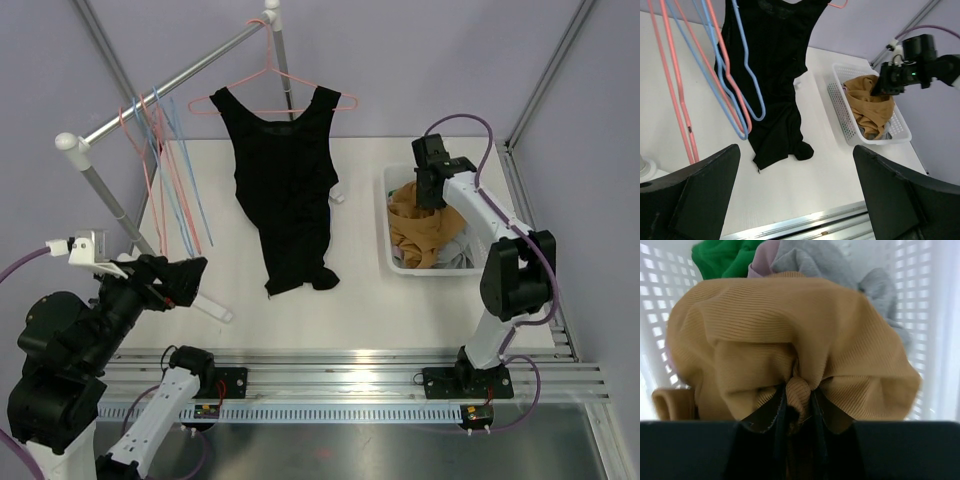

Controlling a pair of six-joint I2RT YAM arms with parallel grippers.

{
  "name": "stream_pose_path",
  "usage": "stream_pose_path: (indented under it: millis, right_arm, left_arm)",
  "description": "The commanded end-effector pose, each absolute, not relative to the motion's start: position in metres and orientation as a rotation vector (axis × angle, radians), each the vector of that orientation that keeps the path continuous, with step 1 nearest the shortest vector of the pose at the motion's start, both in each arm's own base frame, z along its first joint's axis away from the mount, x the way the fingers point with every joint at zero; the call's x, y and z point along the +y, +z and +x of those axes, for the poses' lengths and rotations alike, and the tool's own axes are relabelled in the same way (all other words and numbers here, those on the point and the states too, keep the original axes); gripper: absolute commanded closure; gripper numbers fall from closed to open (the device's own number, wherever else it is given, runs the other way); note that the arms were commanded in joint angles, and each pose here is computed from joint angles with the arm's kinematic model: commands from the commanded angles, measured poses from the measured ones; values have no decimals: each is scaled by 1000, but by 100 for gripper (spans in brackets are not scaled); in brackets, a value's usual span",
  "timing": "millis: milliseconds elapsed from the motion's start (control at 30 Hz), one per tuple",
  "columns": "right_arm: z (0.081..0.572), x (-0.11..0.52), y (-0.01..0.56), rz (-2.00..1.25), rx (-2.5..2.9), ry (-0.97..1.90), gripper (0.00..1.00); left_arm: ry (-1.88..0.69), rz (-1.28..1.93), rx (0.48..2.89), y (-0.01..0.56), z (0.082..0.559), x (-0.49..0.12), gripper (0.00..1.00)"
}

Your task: Remove the tank top from the hanger

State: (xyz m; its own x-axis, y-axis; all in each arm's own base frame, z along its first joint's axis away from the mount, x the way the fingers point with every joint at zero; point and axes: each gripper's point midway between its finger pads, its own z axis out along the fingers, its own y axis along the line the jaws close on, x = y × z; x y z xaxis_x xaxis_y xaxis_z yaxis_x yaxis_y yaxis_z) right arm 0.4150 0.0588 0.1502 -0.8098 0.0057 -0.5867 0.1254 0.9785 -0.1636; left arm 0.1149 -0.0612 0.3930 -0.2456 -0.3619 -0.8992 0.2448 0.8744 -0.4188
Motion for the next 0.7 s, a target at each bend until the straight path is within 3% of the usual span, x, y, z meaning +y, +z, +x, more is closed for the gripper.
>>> stream_pose_path:
  millis: [0,233,333,367,467,567,600,667]
  right_arm:
    - [423,74,114,147,2549,-146,82]
    - [415,74,75,236,2630,-100,73]
    - [412,72,87,262,2607,-100,59]
    - [410,70,94,269,2599,-108,48]
    - [410,63,137,307,2522,-120,41]
    - [403,56,174,321,2465,-133,24]
    - [403,55,197,319,2417,-117,5]
    - [400,54,222,311,2370,-99,1]
  left_arm:
    - [-659,-29,1652,435,124,-78,1]
    - [-666,-76,1609,471,142,-79,1]
    - [-647,-151,1604,476,153,-73,1]
    - [-654,-168,1594,480,156,-73,1]
    - [-644,-212,1603,481,173,-72,1]
    - [-634,-230,1617,480,188,-74,1]
    - [-634,-229,1621,479,191,-75,1]
    - [-635,-231,1624,479,197,-77,1]
